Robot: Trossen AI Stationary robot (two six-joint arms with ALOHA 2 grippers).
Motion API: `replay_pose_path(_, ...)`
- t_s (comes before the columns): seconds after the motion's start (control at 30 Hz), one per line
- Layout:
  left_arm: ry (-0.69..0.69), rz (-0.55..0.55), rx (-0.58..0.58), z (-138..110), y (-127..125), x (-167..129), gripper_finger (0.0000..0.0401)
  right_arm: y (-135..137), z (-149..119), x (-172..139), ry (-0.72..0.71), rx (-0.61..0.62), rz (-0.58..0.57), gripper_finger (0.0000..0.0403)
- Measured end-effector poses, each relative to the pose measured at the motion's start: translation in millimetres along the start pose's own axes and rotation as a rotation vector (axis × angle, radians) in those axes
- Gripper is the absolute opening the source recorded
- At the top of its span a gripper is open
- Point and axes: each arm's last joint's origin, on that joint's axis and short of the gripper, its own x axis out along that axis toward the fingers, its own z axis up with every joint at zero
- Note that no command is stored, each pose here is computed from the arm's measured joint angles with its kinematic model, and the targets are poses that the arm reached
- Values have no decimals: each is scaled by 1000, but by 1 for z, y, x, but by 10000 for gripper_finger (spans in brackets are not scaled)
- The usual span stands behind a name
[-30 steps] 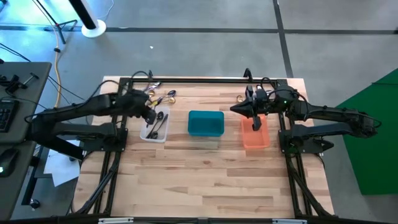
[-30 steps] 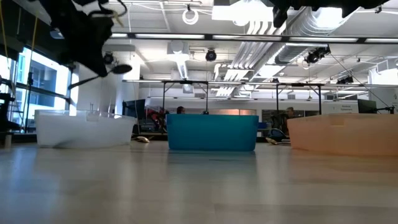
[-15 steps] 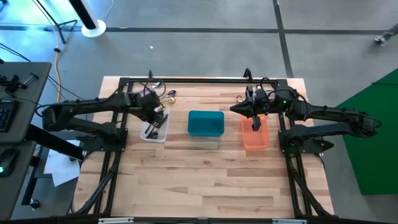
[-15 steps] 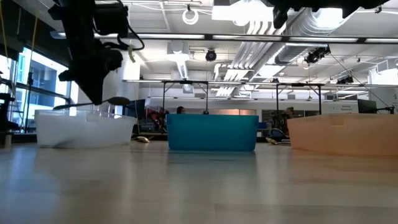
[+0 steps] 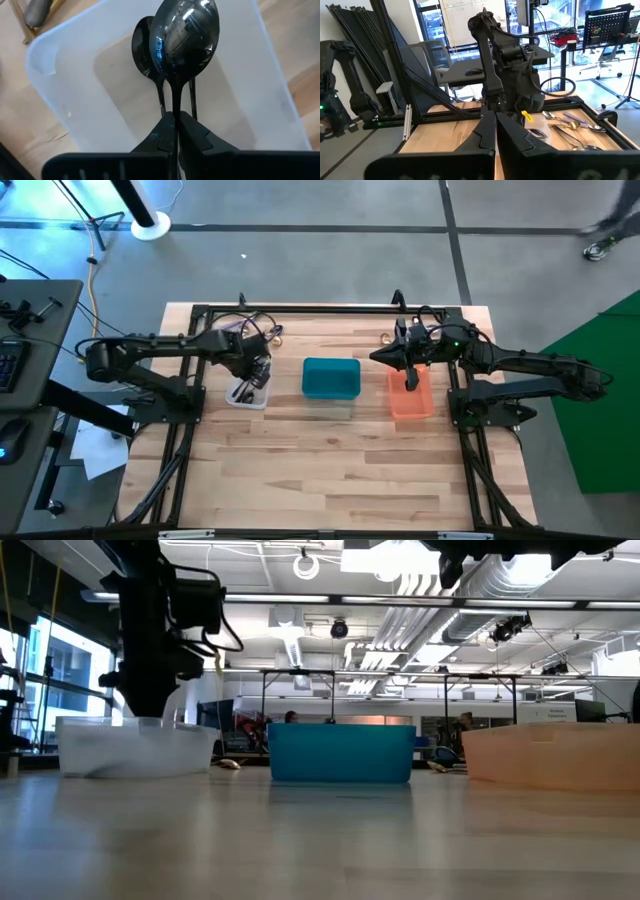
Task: Sort silverware by color (type)
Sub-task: Put the black spoon into the transparent bin
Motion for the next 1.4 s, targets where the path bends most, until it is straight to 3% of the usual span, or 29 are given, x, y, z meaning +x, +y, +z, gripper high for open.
replay_pose_path(1.0, 80, 53, 110, 11, -13, 44, 2, -1, -5, 0, 45, 16, -6, 0)
replay_pose_path(1.17, 83, 47, 183, 11, -13, 44, 20, -1, -5, 0, 48, 17, -6, 0)
replay_pose_path(1.4, 80, 50, 191, 12, -13, 44, 66, -1, -5, 0, 48, 9, -6, 0)
